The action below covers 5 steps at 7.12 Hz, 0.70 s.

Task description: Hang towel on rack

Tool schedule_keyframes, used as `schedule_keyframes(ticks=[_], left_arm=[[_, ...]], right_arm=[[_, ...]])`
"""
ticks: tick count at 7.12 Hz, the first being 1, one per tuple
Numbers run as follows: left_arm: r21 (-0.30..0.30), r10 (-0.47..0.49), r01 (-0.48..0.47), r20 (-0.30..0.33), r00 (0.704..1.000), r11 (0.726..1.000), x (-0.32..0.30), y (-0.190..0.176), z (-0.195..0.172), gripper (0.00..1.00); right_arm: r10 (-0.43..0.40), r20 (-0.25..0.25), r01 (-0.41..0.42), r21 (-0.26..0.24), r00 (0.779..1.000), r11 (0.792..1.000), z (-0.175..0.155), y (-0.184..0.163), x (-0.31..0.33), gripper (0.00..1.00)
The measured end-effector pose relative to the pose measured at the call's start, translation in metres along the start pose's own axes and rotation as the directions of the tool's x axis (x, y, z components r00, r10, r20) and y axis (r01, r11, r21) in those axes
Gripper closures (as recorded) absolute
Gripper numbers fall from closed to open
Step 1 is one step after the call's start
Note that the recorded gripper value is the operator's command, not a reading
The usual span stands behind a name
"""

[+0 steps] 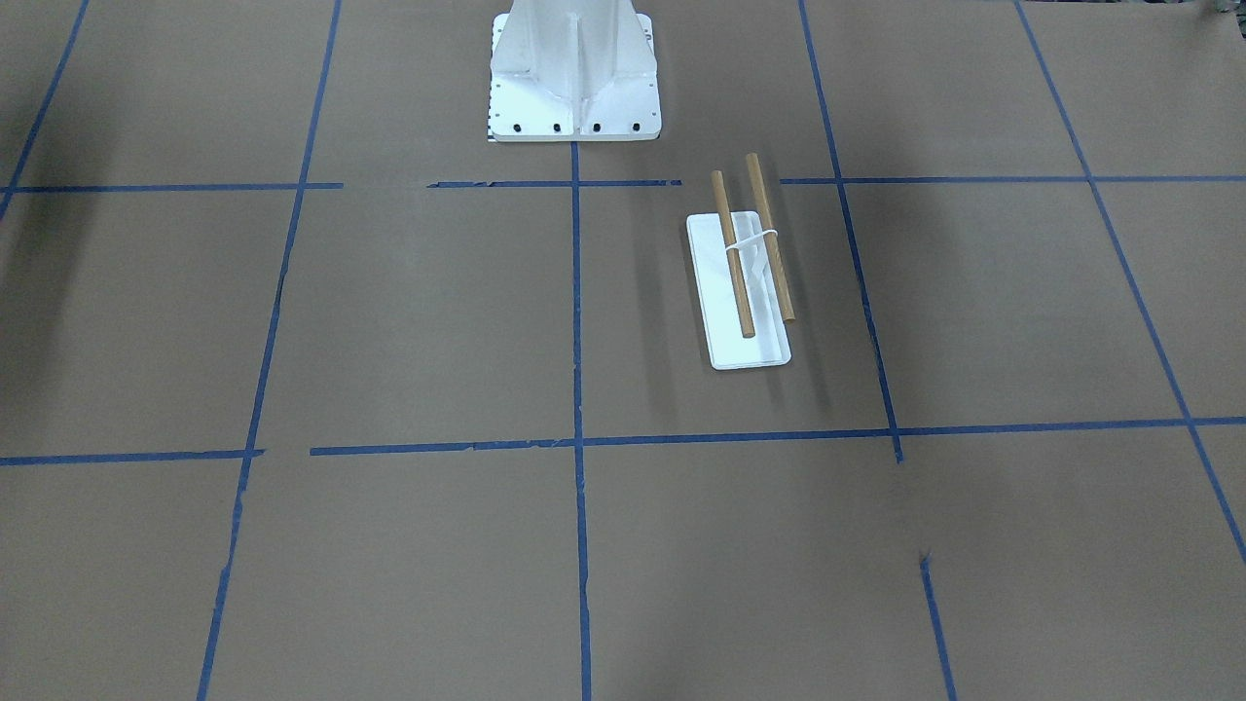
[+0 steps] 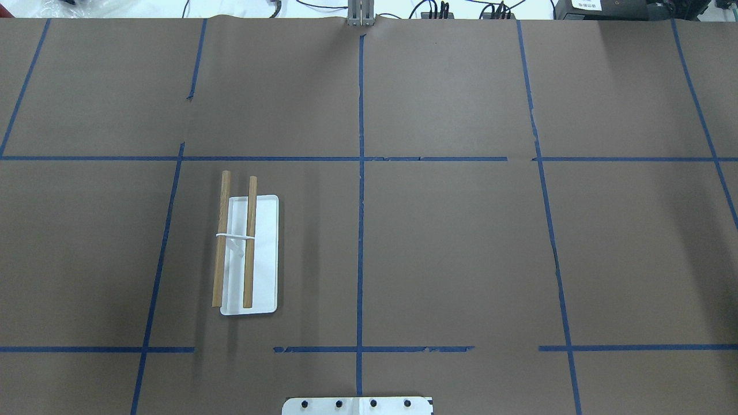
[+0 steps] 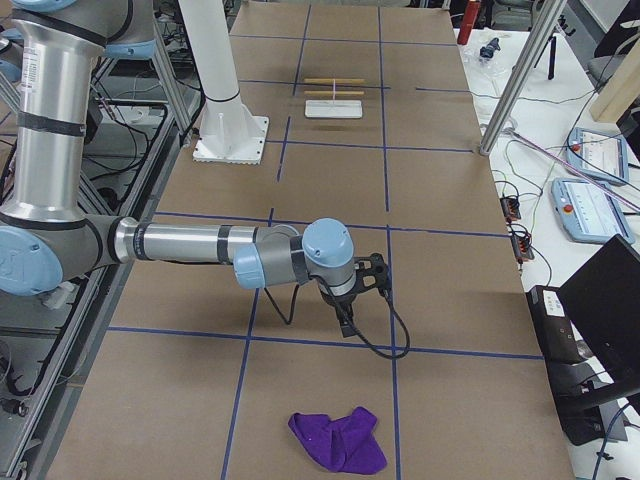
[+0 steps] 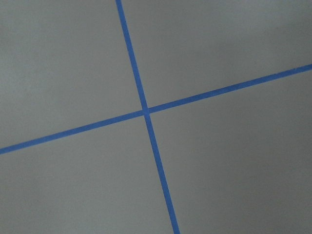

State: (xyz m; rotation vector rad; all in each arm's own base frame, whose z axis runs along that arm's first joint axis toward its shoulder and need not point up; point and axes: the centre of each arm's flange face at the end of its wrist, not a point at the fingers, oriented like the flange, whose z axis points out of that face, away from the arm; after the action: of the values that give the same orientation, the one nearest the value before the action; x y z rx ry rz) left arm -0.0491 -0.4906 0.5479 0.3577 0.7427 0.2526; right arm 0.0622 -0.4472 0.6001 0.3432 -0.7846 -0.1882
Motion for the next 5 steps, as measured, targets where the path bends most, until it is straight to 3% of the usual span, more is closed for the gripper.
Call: schedule_keyframes(ticks=[3, 5], left_arm=[[0.155, 0.142, -0.143, 0.022, 0.990, 0.977, 0.007, -0.020, -0.009, 0.00], [0.198, 0.182, -0.185, 0.030, 0.983, 0.963, 0.004, -0.018, -0.006, 0.00]], right_arm=[[-0.135, -0.035, 0.136, 0.018, 0.990, 0.991, 0.037, 0.041, 0.039, 0.00], [-0.195, -0.105, 0.197, 0.011, 0.975, 0.980, 0.076, 0.080, 0.085, 0.05]])
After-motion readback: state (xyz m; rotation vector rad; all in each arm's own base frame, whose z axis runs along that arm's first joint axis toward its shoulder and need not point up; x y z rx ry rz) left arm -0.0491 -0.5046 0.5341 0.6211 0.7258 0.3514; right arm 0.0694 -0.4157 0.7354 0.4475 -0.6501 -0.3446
